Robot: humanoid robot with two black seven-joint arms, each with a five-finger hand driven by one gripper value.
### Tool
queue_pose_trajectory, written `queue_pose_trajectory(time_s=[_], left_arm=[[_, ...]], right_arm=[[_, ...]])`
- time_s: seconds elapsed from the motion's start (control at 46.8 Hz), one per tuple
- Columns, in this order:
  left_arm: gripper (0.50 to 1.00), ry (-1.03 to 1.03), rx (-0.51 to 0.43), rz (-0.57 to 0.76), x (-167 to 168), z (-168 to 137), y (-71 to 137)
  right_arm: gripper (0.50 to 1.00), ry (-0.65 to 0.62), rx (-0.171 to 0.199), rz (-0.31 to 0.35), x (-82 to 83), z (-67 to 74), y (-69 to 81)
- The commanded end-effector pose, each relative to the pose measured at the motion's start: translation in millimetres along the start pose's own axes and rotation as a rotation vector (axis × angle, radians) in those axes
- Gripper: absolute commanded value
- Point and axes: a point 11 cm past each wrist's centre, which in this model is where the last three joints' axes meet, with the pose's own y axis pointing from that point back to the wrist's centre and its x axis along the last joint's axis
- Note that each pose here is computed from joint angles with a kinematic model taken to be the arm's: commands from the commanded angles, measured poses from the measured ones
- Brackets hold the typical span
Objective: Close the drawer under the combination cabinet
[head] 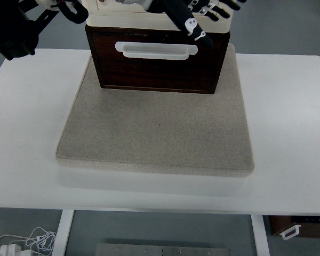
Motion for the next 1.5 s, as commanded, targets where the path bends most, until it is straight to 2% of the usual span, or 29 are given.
queue_pose_trajectory(time_s=[0.0,0.171,0.363,0.513,0.705,0.919,1.004,1.218,1.389,1.474], left_arm=[[0.992,0.016,-0.114,0.086,17,22,7],[0.994,0.054,-0.325,0.252,48,58,33],[0.994,0.123,-0.56,0.364,75,90,67],[0.994,0.234,-0.638,0.528,105,92,93],[0.994,0.338,-0.659,0.768,143,74,128],[0.994,0.455,-0.607,1.03,175,38,160],[0.994,0.516,-0.591,1.082,182,22,167],[0.994,0.686,-0.558,1.222,195,-19,189],[0.994,0.75,-0.481,1.318,199,-58,206],[0.996,0.809,-0.408,1.336,196,-85,210]], right_arm=[[0.952,0.0,0.0,0.001,0.2,-0.1,0.0],[0.952,0.0,0.0,0.0,0.0,-0.1,0.0],[0.952,0.0,0.0,0.001,0.2,-0.1,0.0],[0.952,0.0,0.0,0.0,0.0,-0.1,0.0],[0.952,-0.004,0.001,0.0,0.0,-0.3,0.0],[0.952,-0.004,0.001,0.003,0.4,-0.3,0.0],[0.952,0.004,-0.005,-0.01,-2.3,3.4,0.2],[0.952,-0.002,-0.002,-0.005,-0.9,1.5,0.1],[0.952,-0.003,-0.002,-0.006,-1.1,1.5,0.1],[0.952,-0.004,-0.004,-0.006,-1.2,2.4,0.1]])
